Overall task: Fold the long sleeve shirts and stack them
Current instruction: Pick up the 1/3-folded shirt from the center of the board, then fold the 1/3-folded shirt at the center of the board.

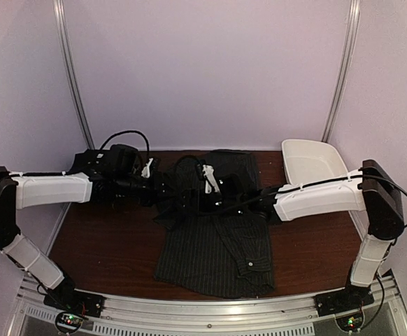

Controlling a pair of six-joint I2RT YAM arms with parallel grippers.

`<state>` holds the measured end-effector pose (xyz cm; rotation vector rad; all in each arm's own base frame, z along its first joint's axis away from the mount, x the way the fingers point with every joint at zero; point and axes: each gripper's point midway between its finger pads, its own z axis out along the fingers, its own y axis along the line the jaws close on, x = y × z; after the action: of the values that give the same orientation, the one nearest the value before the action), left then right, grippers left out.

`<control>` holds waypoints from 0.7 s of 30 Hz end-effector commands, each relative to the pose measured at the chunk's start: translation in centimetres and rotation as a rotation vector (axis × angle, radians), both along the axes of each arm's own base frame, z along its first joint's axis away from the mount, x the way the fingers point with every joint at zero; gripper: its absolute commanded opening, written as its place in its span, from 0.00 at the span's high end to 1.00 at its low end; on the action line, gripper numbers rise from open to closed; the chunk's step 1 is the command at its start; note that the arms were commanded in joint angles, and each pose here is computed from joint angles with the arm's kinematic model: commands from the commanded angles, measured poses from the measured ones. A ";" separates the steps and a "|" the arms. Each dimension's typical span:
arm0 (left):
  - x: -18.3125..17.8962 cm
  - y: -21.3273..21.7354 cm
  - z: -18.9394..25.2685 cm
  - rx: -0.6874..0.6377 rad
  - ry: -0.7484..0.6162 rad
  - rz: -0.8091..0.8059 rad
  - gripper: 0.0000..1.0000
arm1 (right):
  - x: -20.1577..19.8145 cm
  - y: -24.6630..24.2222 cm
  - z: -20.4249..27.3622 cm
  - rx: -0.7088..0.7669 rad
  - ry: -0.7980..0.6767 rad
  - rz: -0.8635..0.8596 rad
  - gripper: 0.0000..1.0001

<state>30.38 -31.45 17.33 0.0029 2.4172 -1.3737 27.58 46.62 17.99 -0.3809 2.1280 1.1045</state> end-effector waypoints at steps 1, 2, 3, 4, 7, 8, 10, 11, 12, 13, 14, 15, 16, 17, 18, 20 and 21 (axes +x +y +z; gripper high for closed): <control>0.7 -1.6 2.0 -0.075 -0.034 -0.006 1.00 | -0.3 0.6 -1.0 0.015 0.025 0.004 0.21; 0.6 -1.8 2.0 -0.077 -0.033 -0.010 1.00 | -0.2 0.6 -1.2 0.010 0.025 0.000 0.21; 0.6 -2.0 2.1 -0.080 -0.034 -0.012 1.00 | -0.1 0.6 -1.3 0.008 0.025 -0.004 0.21; 0.5 -2.2 2.1 -0.082 -0.032 -0.016 1.00 | -0.1 0.6 -1.4 0.006 0.025 -0.009 0.21; 0.3 -2.7 2.4 -0.092 -0.031 -0.024 1.00 | 0.3 0.4 -1.9 -0.008 0.026 -0.034 0.21; 0.3 -2.8 2.5 -0.094 -0.030 -0.025 1.00 | 0.5 0.4 -1.9 -0.010 0.025 -0.041 0.21; 0.2 -3.0 2.5 -0.093 -0.029 -0.029 1.00 | 0.7 0.3 -1.8 -0.006 0.016 -0.054 0.22; 0.1 -3.1 2.3 -0.092 -0.024 -0.033 1.00 | 0.8 0.3 -1.9 -0.006 0.015 -0.056 0.22; 0.1 -3.2 2.3 -0.092 -0.022 -0.036 1.00 | 0.8 0.4 -1.8 -0.004 0.014 -0.058 0.22; 0.0 -3.4 2.3 -0.094 -0.020 -0.041 1.00 | 0.9 0.5 -1.8 -0.002 0.015 -0.057 0.22; -0.1 -3.6 2.4 -0.096 -0.021 -0.045 1.00 | 1.0 0.6 -2.0 -0.004 0.018 -0.059 0.23; -0.1 -3.7 2.4 -0.095 -0.021 -0.049 1.00 | 1.0 0.7 -2.2 -0.007 0.020 -0.061 0.23; -0.1 -3.8 2.5 -0.097 -0.024 -0.050 1.00 | 1.0 0.7 -2.4 -0.009 0.025 -0.062 0.24; -0.1 -3.9 2.6 -0.099 -0.026 -0.051 1.00 | 1.1 0.6 -2.6 -0.012 0.027 -0.066 0.24; 0.0 -3.9 2.7 -0.100 -0.026 -0.050 1.00 | 1.2 0.5 -2.8 -0.017 0.030 -0.073 0.25; 0.0 -3.9 2.8 -0.101 -0.028 -0.047 1.00 | 1.4 0.2 -3.4 -0.037 0.034 -0.090 0.29; 0.1 -3.9 2.8 -0.099 -0.029 -0.046 1.00 | 1.5 0.0 -3.6 -0.045 0.035 -0.100 0.31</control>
<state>29.83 -34.33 17.84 0.0108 2.4178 -1.4511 28.51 46.81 14.73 -0.3149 2.1808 1.0569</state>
